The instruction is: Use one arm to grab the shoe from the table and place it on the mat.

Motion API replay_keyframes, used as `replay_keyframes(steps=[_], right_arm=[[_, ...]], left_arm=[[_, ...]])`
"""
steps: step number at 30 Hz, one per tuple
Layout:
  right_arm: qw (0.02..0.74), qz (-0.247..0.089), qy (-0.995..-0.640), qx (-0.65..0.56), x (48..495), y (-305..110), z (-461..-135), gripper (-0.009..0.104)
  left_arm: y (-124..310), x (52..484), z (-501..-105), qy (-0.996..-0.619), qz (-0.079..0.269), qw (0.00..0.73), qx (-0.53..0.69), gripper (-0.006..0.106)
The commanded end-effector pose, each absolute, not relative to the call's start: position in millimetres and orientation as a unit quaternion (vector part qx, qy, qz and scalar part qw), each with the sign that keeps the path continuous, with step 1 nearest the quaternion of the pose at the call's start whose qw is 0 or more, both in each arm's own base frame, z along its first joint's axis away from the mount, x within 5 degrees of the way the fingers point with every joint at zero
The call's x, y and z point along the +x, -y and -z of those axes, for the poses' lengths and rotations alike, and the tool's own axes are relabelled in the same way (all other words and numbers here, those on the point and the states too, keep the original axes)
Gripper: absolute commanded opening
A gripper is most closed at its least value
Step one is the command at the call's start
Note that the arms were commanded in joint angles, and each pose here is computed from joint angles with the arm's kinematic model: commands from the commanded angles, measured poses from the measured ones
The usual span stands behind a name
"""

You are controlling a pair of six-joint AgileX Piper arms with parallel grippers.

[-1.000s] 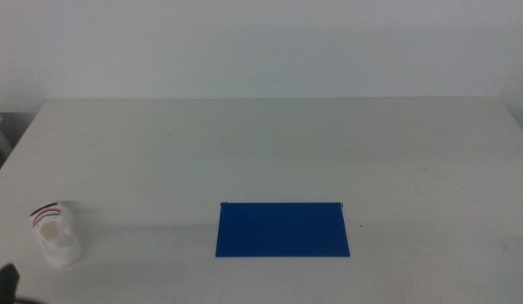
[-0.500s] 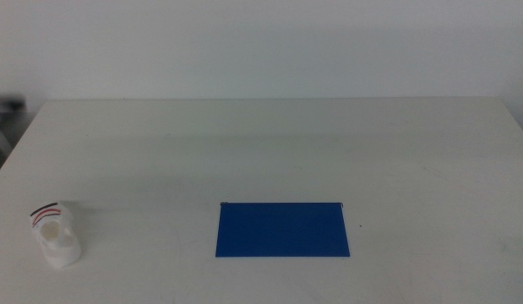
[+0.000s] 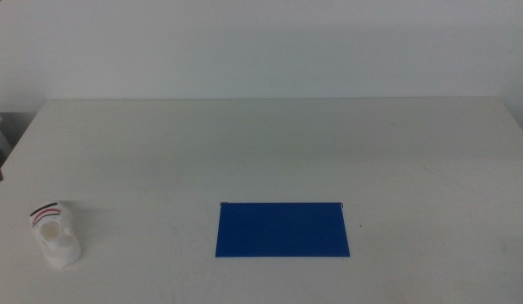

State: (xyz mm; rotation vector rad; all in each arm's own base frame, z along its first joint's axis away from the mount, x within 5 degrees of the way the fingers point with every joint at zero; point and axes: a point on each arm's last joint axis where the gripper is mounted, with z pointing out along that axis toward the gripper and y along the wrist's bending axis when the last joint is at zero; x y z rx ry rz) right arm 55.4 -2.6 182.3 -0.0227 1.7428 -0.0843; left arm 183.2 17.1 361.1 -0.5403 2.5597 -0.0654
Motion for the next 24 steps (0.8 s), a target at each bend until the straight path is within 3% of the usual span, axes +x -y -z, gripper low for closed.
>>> replay_keyframes(steps=[1,24], right_arm=[[0.667,0.045,-0.744,-0.016,57,3,-187,0.078],[0.667,0.045,-0.744,-0.016,57,3,-187,0.078]], left_arm=[[-18,194,-368,-0.936,0.032,0.258,-0.237,0.094],[-31,325,-259,-0.947,0.001,0.096,-0.307,0.094]])
